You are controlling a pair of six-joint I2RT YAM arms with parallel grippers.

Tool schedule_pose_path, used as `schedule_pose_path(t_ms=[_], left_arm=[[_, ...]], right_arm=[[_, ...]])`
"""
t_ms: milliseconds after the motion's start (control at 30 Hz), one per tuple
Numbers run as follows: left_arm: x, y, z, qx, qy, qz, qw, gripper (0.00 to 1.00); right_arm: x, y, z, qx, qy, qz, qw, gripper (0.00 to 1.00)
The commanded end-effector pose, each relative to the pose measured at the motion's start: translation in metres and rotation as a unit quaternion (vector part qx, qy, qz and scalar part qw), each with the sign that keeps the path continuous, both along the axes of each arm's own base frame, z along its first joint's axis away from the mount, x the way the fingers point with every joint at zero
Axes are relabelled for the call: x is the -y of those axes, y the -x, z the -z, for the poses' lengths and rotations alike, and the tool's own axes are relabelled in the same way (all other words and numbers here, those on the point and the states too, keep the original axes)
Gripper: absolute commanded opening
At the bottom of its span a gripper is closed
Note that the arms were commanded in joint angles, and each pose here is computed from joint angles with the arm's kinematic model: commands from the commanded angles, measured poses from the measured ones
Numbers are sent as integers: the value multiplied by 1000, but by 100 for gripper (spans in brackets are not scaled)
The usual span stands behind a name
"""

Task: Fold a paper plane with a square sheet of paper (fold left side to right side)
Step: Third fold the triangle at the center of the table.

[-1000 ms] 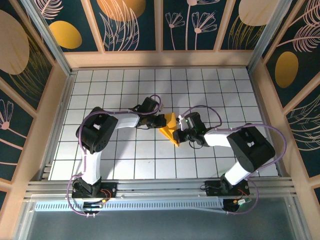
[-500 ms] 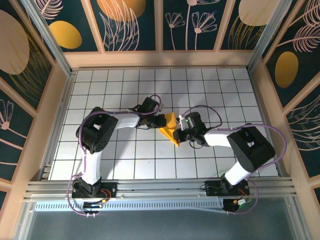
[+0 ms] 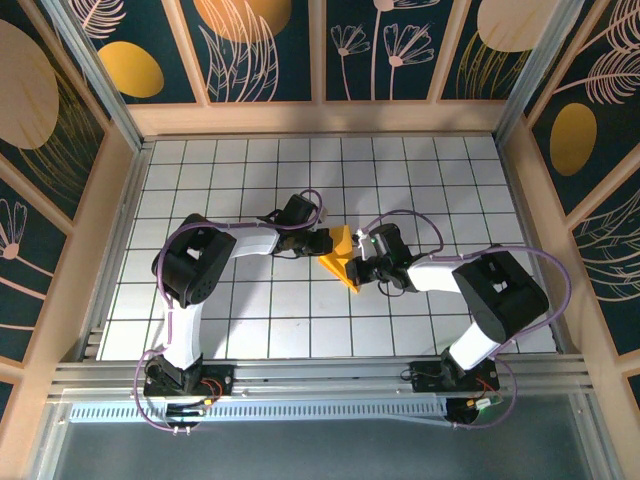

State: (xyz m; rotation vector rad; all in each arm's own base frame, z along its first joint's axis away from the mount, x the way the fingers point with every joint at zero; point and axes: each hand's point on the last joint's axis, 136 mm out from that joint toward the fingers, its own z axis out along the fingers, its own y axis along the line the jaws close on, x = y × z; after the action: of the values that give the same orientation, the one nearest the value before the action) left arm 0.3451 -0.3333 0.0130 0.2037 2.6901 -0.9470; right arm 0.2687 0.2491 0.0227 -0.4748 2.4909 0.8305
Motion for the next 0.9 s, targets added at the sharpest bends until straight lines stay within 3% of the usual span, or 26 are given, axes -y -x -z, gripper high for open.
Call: schedule_pose_path(t_ms=[0, 667, 867], left_arm=[[-25, 20, 50, -50, -76, -13, 996, 0], [-25, 17, 46, -47, -73, -17, 996, 0], [-26, 2, 20, -14, -78, -25, 997, 5]], right_arm=[[0, -10, -6, 9, 0, 8, 1000, 0], [5, -8, 12, -8, 23, 10, 1000, 0], [10, -1, 24, -24, 39, 8, 999, 0]])
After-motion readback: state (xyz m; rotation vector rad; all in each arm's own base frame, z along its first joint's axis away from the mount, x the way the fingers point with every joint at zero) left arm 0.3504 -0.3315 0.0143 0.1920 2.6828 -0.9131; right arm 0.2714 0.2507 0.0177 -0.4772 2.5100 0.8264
